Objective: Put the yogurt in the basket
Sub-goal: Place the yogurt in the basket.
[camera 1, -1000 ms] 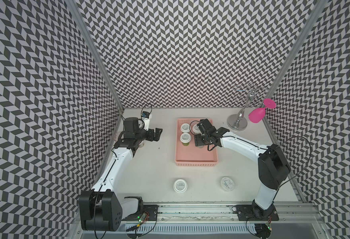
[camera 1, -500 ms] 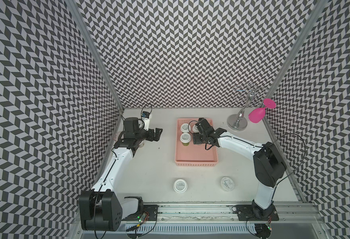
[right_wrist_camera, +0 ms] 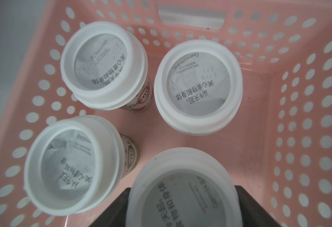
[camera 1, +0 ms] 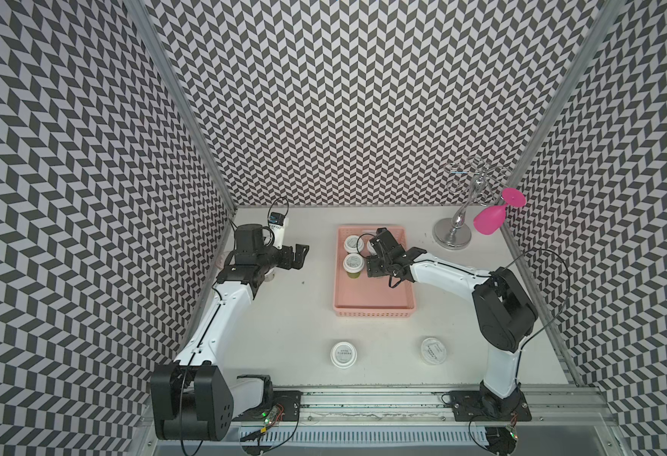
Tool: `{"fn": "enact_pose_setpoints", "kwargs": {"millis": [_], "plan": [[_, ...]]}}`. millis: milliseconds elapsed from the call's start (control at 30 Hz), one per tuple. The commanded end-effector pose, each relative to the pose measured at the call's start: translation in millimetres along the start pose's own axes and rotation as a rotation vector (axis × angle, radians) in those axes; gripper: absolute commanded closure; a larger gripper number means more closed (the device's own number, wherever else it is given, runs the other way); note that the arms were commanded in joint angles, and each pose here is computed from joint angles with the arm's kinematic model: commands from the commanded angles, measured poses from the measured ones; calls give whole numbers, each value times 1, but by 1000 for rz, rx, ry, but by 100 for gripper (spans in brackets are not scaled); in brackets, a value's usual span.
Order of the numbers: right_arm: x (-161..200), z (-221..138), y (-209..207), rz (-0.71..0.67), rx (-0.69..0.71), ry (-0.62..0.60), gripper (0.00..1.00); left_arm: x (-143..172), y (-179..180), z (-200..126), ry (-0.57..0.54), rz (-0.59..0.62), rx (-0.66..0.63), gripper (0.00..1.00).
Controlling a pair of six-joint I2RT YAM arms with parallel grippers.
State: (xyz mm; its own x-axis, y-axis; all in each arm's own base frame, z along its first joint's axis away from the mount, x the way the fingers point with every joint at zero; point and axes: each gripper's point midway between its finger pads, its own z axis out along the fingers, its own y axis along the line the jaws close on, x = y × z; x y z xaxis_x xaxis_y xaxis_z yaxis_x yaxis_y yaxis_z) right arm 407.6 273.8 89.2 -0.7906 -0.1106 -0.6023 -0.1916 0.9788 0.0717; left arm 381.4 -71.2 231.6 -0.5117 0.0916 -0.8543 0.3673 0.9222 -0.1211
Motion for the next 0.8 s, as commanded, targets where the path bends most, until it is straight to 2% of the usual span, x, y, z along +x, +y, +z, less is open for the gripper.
{"fn": "enact_pose_setpoints", "kwargs": {"millis": [0,400,767], "plan": [[3,11,3,-3,-7,-6,21,-7,-1,-4,-34,0,9,0],[1,3,1,-2,-2,-9,11,-7,0,-6,-38,-2,7,0],[-23,-44,0,13,-28,-67,4,-1,13,-7,-27,-4,-49,0]]}}
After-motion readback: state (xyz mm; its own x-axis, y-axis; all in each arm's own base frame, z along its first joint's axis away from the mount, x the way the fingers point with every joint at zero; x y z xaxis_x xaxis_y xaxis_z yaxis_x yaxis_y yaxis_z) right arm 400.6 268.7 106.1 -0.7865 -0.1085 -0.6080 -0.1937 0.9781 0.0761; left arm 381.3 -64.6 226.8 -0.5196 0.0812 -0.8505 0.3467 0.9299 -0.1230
